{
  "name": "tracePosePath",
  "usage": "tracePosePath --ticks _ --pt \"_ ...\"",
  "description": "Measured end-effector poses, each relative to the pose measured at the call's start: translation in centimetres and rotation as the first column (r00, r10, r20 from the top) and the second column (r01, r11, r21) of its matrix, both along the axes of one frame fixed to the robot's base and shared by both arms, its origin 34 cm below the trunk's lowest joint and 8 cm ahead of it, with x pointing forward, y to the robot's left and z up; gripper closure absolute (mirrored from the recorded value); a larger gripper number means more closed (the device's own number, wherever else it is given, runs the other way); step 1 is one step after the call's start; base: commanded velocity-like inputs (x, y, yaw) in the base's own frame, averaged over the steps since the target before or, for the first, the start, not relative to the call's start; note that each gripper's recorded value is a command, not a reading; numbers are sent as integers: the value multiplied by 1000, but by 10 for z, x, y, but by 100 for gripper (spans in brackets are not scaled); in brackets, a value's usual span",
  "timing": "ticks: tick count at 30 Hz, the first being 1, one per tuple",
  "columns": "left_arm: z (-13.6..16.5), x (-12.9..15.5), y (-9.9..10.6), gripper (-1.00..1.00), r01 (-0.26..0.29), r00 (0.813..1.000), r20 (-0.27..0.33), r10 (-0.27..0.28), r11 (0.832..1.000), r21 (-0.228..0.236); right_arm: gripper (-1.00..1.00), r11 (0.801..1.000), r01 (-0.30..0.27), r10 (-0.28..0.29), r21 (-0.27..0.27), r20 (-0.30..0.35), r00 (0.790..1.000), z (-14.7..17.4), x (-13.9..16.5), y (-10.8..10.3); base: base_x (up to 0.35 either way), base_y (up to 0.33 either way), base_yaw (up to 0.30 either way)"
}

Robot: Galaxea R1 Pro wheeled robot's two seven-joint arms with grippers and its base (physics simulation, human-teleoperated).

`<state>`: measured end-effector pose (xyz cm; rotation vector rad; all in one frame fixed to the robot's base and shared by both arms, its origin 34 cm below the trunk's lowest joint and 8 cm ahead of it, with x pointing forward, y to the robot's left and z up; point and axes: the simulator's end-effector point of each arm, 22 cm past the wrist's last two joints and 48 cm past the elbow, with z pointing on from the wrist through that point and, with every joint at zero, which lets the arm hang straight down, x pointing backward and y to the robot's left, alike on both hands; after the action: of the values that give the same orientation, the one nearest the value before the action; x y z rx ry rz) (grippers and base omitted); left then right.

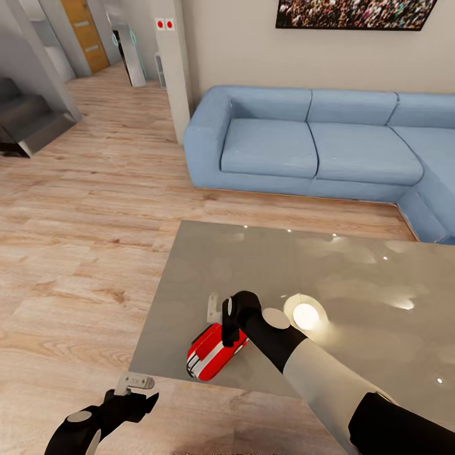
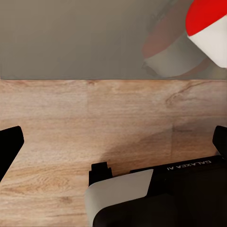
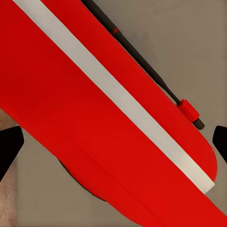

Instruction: Turn on the radio receiver that's on the table in the living room.

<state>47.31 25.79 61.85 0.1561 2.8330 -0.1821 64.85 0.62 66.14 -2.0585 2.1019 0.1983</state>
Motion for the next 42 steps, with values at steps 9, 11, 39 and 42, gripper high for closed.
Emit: tracePosePath --ticks 9,11,39,42 --pt "-4 -4 0 -100 0 1000 -13 0 1000 0 -100 1000 -17 17 13 -15 1000 -6 -5 3 0 0 -29" --pt "-5 -4 0 -100 0 1000 -14 0 1000 0 -100 1000 -18 18 13 -16 1000 -7 -5 3 0 0 -4" --pt "-11 -9 0 -100 0 999 -32 0 1000 0 -100 1000 -18 18 11 -31 999 -16 -9 2 0 0 0" --pt "-11 -10 0 -100 0 999 -33 0 1000 0 -100 1000 -19 19 11 -34 999 -17 -10 2 0 0 0"
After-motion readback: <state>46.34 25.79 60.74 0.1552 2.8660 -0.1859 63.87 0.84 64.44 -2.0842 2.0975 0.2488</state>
